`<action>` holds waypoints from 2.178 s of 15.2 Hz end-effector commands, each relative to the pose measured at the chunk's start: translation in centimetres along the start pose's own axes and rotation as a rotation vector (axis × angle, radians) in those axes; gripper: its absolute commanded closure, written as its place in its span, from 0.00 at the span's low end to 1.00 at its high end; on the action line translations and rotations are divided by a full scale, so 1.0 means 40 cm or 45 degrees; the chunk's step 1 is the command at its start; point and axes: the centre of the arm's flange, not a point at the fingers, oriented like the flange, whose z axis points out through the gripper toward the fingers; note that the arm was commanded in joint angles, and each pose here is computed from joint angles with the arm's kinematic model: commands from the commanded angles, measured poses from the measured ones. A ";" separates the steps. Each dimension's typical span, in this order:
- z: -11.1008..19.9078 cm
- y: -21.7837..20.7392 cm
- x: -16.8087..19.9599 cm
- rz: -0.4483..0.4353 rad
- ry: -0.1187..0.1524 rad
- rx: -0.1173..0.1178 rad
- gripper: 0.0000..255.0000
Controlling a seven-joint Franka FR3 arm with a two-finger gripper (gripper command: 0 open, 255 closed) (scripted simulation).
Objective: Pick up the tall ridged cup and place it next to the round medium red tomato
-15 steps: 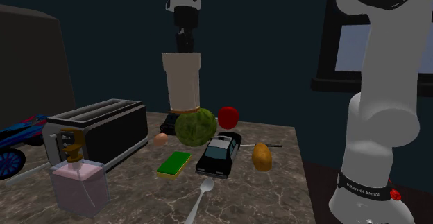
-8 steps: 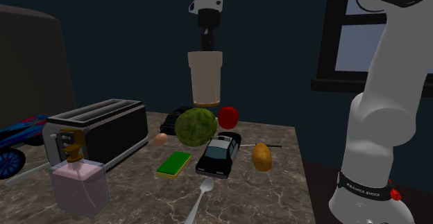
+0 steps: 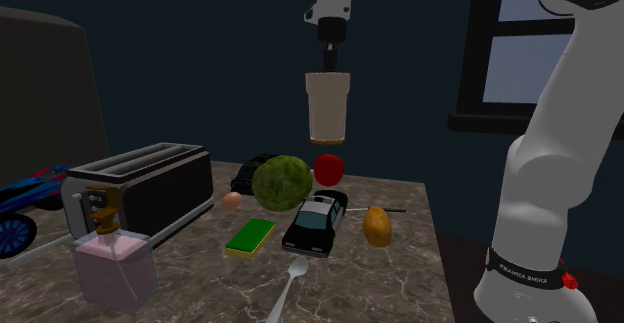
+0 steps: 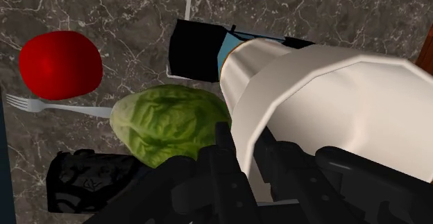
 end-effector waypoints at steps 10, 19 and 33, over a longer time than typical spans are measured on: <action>-0.029 0.283 -0.251 -0.002 0.001 0.000 1.00; 0.089 0.293 -0.256 -0.002 0.001 0.000 1.00; 0.273 0.309 -0.265 -0.002 0.001 0.000 1.00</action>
